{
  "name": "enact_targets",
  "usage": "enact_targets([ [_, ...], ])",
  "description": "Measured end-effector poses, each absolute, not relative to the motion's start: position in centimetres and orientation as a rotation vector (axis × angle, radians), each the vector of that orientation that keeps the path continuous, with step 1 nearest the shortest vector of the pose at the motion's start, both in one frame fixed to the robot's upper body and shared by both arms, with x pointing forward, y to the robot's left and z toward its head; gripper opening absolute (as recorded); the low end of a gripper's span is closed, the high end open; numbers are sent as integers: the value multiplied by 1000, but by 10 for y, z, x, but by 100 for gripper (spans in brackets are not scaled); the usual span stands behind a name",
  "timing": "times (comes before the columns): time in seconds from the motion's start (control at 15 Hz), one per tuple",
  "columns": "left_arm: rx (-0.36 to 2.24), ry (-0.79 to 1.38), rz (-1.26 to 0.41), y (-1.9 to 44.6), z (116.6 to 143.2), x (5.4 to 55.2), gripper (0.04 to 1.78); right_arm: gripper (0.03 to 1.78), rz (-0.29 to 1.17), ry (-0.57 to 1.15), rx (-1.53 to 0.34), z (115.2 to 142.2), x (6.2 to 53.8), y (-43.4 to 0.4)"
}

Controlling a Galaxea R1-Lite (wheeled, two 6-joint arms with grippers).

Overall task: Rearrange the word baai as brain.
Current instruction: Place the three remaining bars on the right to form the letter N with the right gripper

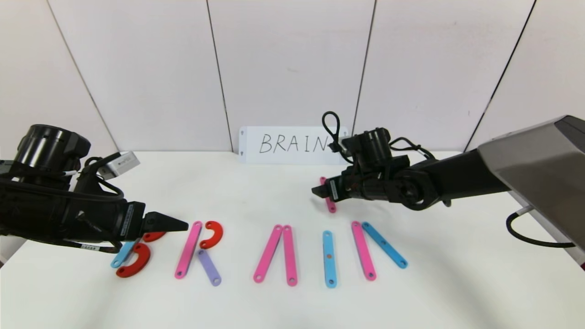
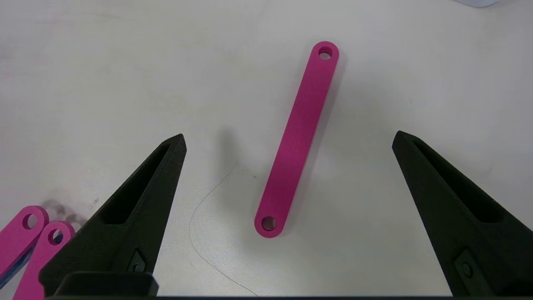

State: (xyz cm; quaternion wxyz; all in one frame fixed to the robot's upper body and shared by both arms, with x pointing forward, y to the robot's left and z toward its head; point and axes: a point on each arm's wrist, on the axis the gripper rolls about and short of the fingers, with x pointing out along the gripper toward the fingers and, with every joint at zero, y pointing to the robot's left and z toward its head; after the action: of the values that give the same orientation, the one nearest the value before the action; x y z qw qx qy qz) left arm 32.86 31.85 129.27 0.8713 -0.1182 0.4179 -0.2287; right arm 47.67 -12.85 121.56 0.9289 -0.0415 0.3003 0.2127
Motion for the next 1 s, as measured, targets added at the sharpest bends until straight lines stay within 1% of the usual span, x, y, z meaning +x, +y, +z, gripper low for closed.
enact_targets([
  [0.53, -247, 872, -478, 319, 1293, 328, 174, 174, 437, 643, -96, 1196, 485, -120],
  [0.67, -247, 873, -478, 319, 1293, 328, 174, 169, 436, 648, -97, 1191, 487, -119],
  [0.73, -247, 872, -478, 319, 1293, 328, 174, 163, 435, 652, -97, 1189, 488, -118],
  [0.87, -247, 872, -479, 319, 1293, 328, 174, 143, 435, 656, -98, 1186, 489, -117],
  [0.93, -247, 873, -478, 319, 1293, 328, 174, 130, 434, 657, -98, 1185, 489, -117],
  [1.0, -247, 872, -479, 319, 1293, 328, 174, 112, 434, 659, -99, 1184, 489, -117],
])
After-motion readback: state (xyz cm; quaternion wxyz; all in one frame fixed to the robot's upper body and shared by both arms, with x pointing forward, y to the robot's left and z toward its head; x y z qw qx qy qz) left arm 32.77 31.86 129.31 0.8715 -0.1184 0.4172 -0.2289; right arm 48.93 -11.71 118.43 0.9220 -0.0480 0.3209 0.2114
